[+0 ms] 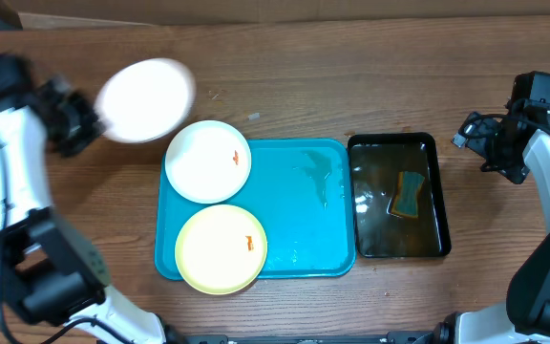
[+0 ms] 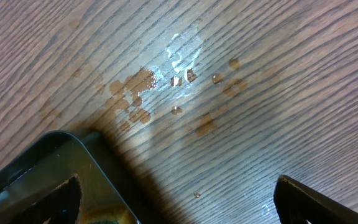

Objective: Clean dirty plates on tray and stack at the side
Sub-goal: 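Lift the wiped white plate with the left gripper and set it left of tray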

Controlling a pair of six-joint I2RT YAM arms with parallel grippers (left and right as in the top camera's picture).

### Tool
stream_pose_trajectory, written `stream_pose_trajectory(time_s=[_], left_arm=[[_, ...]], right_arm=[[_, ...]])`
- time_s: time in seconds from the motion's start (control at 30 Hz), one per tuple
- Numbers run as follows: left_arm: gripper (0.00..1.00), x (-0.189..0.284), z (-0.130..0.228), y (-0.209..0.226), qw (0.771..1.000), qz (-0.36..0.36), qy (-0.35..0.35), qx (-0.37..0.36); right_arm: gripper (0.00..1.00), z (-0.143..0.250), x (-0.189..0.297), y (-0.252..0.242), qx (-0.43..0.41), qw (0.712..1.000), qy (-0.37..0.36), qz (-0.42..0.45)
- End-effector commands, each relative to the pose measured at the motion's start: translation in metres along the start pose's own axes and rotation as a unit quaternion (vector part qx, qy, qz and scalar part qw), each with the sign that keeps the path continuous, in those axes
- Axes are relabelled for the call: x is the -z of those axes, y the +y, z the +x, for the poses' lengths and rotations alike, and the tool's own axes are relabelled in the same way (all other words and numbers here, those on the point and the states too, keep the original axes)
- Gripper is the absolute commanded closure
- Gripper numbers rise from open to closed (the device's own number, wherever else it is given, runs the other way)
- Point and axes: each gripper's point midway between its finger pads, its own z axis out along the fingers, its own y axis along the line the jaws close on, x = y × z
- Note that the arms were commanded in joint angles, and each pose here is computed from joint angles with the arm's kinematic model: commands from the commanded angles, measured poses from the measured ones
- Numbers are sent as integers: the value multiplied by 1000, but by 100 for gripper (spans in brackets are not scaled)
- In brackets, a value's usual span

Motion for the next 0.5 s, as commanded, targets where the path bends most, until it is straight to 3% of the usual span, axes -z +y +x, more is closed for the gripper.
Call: stream_pose_trajectory(time_s=[0.0,0.23,0.43,0.47], left_arm=[[96,4,-11,96,993,-66,-30,98],[96,-17,9,192,973,-80,-55,210],[95,-35,17,184,977,-37,-56,204],[89,-36,16,180,978,-31,-55,200]], right_arm=[[0,-6,3,1,-3,1000,-9,-3],[0,-6,3,1,-3,1000,-9,-3],[0,-6,3,1,-3,1000,-9,-3],[0,-6,3,1,-3,1000,-9,-3]])
